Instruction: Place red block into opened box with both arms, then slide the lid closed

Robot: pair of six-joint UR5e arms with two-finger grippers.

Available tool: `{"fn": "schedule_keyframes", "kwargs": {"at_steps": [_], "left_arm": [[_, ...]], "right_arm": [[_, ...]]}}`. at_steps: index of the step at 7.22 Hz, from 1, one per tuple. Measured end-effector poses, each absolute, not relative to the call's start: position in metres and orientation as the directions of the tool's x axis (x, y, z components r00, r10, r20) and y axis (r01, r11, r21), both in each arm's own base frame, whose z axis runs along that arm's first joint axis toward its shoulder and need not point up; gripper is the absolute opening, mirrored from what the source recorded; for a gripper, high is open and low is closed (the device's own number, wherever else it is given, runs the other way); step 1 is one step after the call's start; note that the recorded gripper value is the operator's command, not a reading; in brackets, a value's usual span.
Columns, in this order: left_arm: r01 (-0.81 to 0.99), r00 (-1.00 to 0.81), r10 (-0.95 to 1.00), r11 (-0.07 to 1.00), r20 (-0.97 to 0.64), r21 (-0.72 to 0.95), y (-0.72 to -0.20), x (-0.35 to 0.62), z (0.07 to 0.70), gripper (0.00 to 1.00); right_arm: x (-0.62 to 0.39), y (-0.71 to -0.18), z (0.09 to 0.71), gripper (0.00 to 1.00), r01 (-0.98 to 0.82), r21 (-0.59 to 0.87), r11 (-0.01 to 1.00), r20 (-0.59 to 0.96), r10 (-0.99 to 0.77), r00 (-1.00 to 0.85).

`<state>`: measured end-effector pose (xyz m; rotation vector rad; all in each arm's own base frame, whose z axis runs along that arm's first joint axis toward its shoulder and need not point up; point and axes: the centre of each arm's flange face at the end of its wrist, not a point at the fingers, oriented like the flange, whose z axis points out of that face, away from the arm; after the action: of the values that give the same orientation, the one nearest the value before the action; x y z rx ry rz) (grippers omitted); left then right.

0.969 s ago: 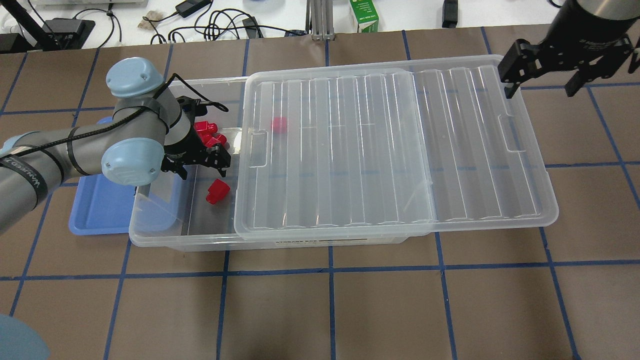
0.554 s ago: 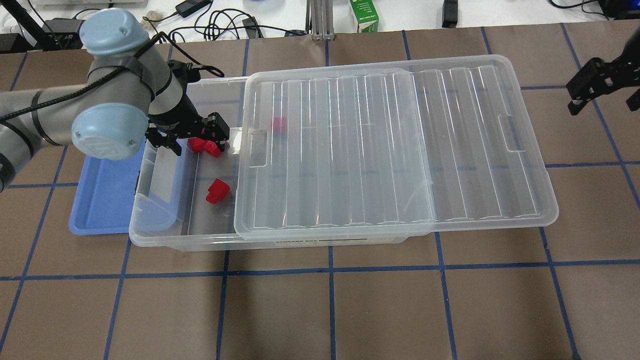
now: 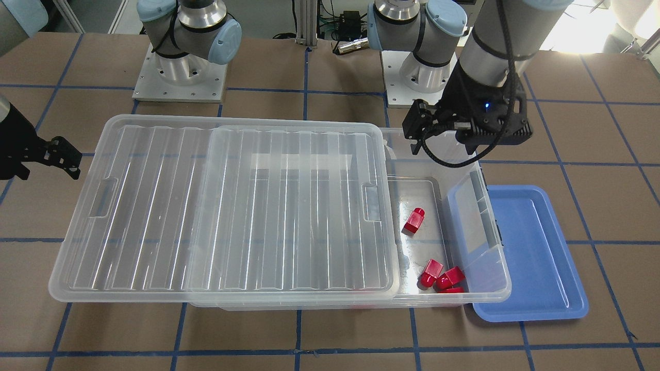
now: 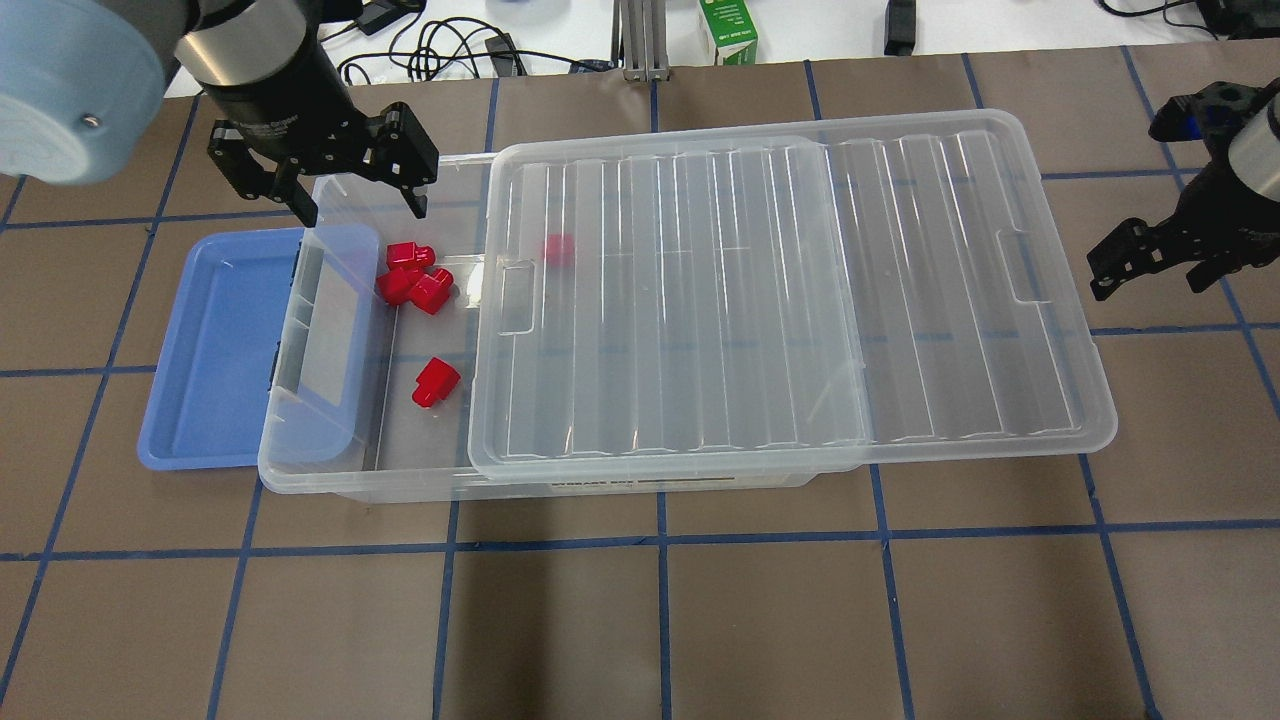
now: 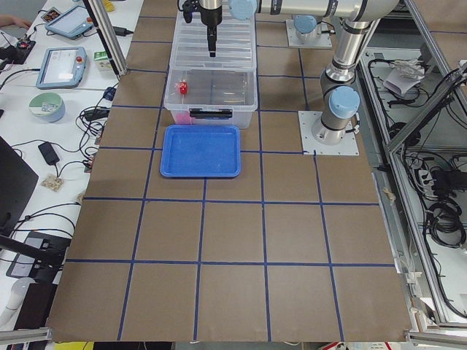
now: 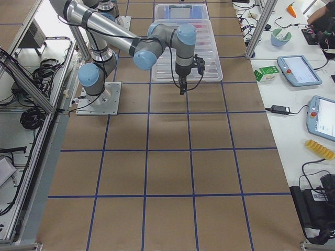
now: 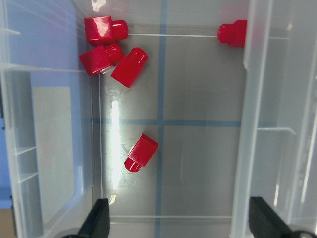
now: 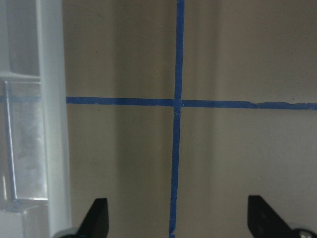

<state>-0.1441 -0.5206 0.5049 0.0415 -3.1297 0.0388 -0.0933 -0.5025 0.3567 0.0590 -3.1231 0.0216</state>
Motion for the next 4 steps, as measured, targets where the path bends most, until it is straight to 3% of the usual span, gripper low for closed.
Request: {"fn": "schedule_keyframes", "kwargs": {"at_steps": [4], "left_arm": [[-0.008, -1.0, -0.009, 0.998, -0.007, -0.061, -0.508, -0.136, 0.52, 1.0]], "right_arm": [[-0.076, -0.506, 0.348, 1.0, -0.033, -0.031, 0.999, -0.033, -0.034, -0.999]]}}
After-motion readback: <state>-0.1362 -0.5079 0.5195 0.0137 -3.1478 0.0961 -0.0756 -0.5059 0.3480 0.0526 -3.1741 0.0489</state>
